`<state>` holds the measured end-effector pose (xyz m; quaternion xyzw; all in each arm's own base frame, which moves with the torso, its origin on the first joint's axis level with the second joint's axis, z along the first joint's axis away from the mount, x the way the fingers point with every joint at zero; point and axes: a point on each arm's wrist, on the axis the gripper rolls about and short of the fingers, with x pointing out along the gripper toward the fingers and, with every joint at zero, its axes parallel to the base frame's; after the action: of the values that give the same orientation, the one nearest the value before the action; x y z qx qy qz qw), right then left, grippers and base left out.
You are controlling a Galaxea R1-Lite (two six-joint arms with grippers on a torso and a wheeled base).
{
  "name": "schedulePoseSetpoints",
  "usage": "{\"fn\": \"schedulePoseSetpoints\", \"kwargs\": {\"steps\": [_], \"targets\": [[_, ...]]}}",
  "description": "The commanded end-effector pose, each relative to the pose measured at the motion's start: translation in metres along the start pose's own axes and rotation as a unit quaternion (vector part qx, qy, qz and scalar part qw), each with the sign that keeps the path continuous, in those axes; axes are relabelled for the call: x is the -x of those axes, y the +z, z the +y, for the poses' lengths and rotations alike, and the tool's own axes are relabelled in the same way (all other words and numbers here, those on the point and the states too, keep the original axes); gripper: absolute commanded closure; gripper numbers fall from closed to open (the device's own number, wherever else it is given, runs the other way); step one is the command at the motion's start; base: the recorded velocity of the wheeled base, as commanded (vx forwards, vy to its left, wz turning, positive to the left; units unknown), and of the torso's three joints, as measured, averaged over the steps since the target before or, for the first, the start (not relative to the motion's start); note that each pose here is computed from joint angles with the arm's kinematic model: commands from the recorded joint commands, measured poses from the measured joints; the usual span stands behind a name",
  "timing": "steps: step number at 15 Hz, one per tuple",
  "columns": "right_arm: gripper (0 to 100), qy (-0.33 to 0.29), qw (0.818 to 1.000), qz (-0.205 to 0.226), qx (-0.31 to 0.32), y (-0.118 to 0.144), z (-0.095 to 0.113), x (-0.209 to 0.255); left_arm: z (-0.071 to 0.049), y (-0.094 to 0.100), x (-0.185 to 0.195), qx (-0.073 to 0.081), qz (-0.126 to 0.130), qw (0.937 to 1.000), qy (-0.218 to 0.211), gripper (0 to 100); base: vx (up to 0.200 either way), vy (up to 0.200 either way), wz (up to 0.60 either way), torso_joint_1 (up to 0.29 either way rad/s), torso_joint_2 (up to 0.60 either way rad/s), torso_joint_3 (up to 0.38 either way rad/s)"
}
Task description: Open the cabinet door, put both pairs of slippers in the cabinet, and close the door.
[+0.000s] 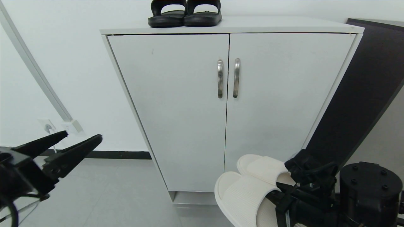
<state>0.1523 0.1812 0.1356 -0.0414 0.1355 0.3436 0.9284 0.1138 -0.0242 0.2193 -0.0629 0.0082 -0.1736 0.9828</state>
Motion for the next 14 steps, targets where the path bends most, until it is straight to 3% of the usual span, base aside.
{"fn": "schedulePoseSetpoints", "kwargs": {"steps": [1, 4, 5, 7, 9, 10, 12, 14], "targets": [[100, 0.000, 1.000, 0.005, 0.000, -0.002, 0.000, -0.002, -0.010, 0.005, -0.031, 0.002, 0.027, 0.9990, -0.036, 0, 0.000, 0.000, 0.00, 0.000, 0.00, 0.000], [100, -0.003, 1.000, 0.021, 0.000, -0.009, 0.000, -0.009, -0.041, 0.015, -0.066, -0.009, 0.030, 0.9967, -0.075, 0, 0.000, 0.000, 0.00, 0.000, 0.00, 0.000], [100, -0.003, 1.000, 0.019, -0.002, -0.008, 0.000, -0.009, -0.047, 0.018, -0.073, -0.012, 0.025, 0.9961, -0.084, 0, 0.000, 0.000, 0.00, 0.000, 0.00, 0.000], [100, -0.004, 1.000, 0.015, -0.002, -0.007, 0.000, -0.009, -0.079, 0.034, -0.092, -0.012, 0.004, 0.9894, -0.144, 0, 0.000, 0.000, 0.00, 0.000, 0.00, 0.000], [100, -0.008, 1.000, 0.014, -0.004, -0.006, -0.002, -0.011, -0.094, 0.043, -0.114, -0.021, -0.005, 0.9868, -0.160, 0, 0.000, 0.000, 0.00, 0.000, 0.00, 0.000], [100, -0.012, 1.000, 0.017, -0.006, -0.008, -0.004, -0.013, -0.105, 0.045, -0.140, -0.033, -0.007, 0.9854, -0.167, 0, 0.000, 0.000, 0.00, 0.000, 0.00, 0.000], [100, -0.017, 1.000, 0.013, -0.009, -0.005, -0.007, -0.015, -0.133, 0.040, -0.166, -0.029, 0.001, 0.9793, -0.201, 0, 0.000, 0.000, 0.00, 0.000, 0.00, 0.000], [100, -0.016, 1.000, 0.015, -0.009, -0.007, -0.007, -0.017, -0.152, 0.032, -0.183, -0.026, 0.009, 0.9730, -0.229, 0, 0.000, 0.000, 0.00, 0.000, 0.00, 0.000]]}}
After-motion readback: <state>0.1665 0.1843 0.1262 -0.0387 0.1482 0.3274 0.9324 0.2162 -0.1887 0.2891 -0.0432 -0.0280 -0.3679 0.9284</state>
